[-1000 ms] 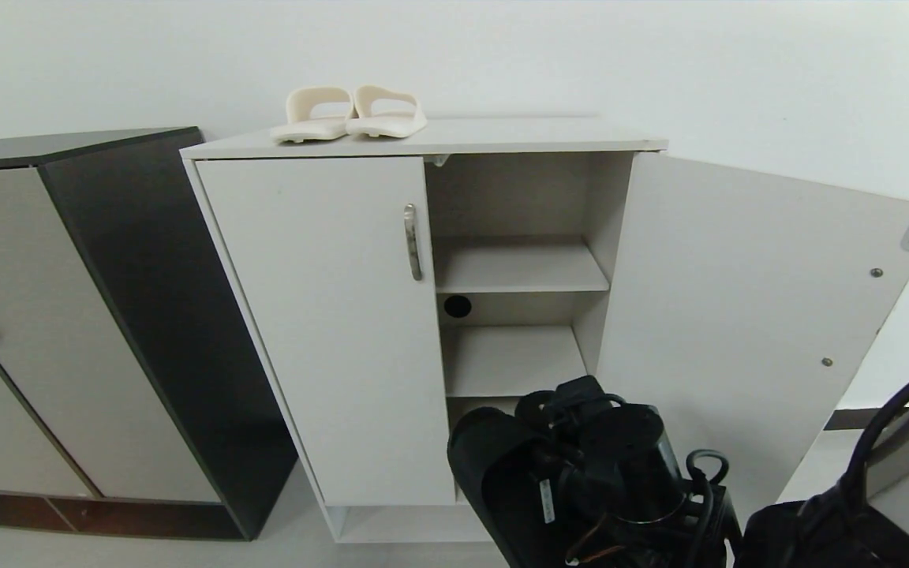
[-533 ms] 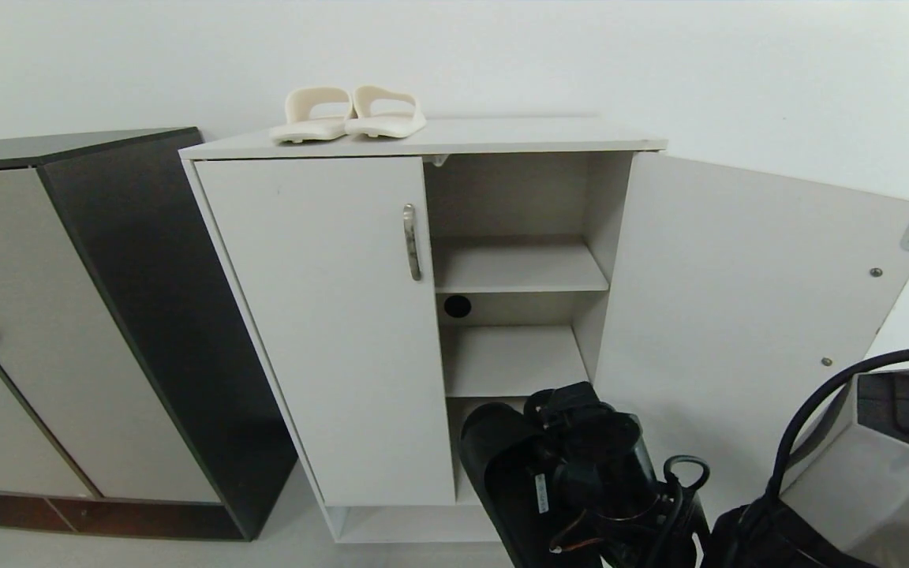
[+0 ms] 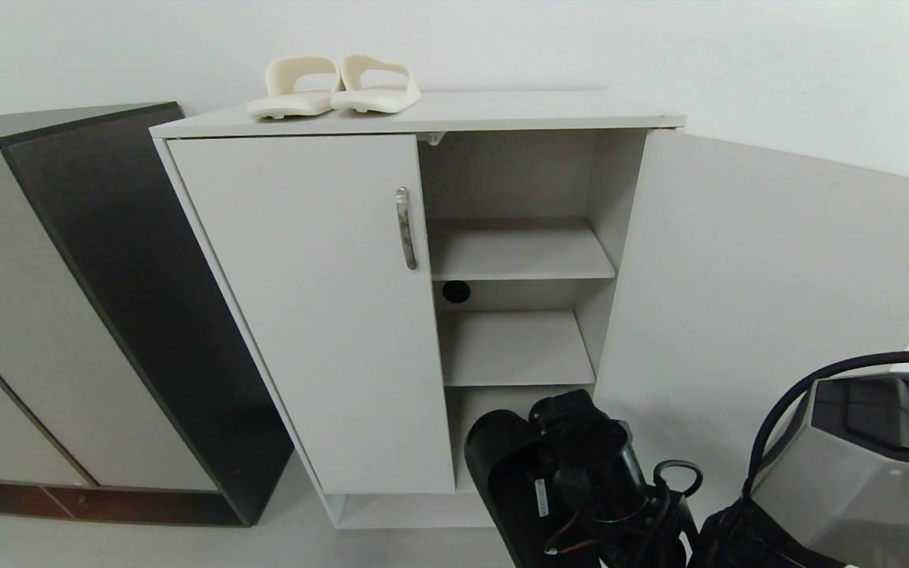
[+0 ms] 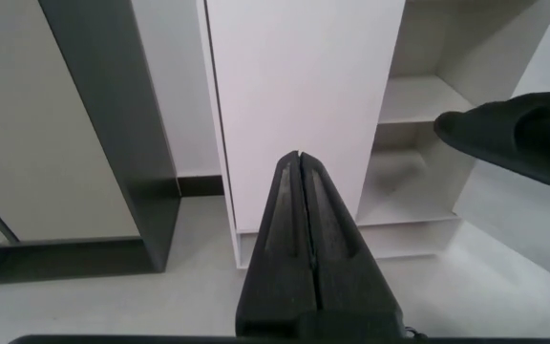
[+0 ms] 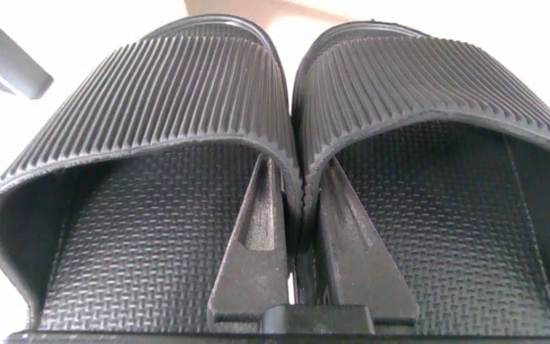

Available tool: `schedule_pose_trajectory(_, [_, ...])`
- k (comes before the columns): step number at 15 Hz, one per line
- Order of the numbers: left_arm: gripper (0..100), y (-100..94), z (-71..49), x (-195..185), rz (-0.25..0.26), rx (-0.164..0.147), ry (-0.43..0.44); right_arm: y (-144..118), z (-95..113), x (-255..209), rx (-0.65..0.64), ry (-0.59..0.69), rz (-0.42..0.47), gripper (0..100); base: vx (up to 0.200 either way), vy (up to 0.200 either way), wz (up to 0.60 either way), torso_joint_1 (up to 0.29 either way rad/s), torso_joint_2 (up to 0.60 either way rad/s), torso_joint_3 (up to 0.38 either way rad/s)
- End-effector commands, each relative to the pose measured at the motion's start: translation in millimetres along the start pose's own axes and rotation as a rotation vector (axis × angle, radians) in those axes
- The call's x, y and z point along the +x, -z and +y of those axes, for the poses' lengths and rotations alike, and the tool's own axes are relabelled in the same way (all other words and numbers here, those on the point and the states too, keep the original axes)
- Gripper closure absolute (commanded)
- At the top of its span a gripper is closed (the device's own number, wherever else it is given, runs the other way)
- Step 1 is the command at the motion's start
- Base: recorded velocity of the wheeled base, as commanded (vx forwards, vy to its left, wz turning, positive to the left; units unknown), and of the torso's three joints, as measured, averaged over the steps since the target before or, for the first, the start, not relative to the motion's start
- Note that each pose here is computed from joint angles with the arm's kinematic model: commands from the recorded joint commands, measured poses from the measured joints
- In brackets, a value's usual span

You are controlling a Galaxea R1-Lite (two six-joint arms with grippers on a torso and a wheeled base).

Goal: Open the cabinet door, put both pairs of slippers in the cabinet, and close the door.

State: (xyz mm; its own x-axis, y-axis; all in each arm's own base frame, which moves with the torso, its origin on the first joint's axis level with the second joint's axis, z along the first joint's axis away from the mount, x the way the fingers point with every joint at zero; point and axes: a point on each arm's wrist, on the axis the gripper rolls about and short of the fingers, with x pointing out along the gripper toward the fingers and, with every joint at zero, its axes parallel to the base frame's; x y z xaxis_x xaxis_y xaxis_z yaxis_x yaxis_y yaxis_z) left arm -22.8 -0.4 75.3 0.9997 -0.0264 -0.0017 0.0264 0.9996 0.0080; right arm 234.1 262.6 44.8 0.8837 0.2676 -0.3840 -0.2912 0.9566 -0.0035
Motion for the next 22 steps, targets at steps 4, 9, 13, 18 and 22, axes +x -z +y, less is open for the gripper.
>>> schedule_pose_trajectory(4, [100, -0.1, 0.0, 0.1, 0.001, 0.001, 0.000, 0.3, 1.6, 5.1, 0.002, 0.019, -0.007, 100, 0.000, 0.000, 0.00, 0.008, 0.00, -0.194])
schedule_pose_trajectory(9, [100, -0.1, 0.0, 0.1, 0.001, 0.001, 0.000, 6.7, 4.8, 14.5, 0.006, 0.055, -0.030, 100, 0.000, 0.000, 0.00, 0.000, 0.00, -0.199])
schedule_pose_trajectory(13, [100, -0.1, 0.0, 0.1, 0.001, 0.001, 0.000, -9.0, 7.2, 11.8, 0.014, 0.052, -0.167, 100, 0.000, 0.000, 0.00, 0.001, 0.00, -0.193])
schedule_pose_trajectory(18, [100, -0.1, 0.0, 0.1, 0.001, 0.001, 0.000, -3.5, 8.0, 26.0, -0.010, 0.127, -0.356, 100, 0.000, 0.000, 0.00, 0.002, 0.00, -0.085])
schedule_pose_trajectory(22, [100, -0.1, 0.0, 0.1, 0.001, 0.003, 0.000, -3.8, 3.9, 31.5, 0.005, 0.163, -0.365, 100, 0.000, 0.000, 0.00, 0.000, 0.00, 0.000])
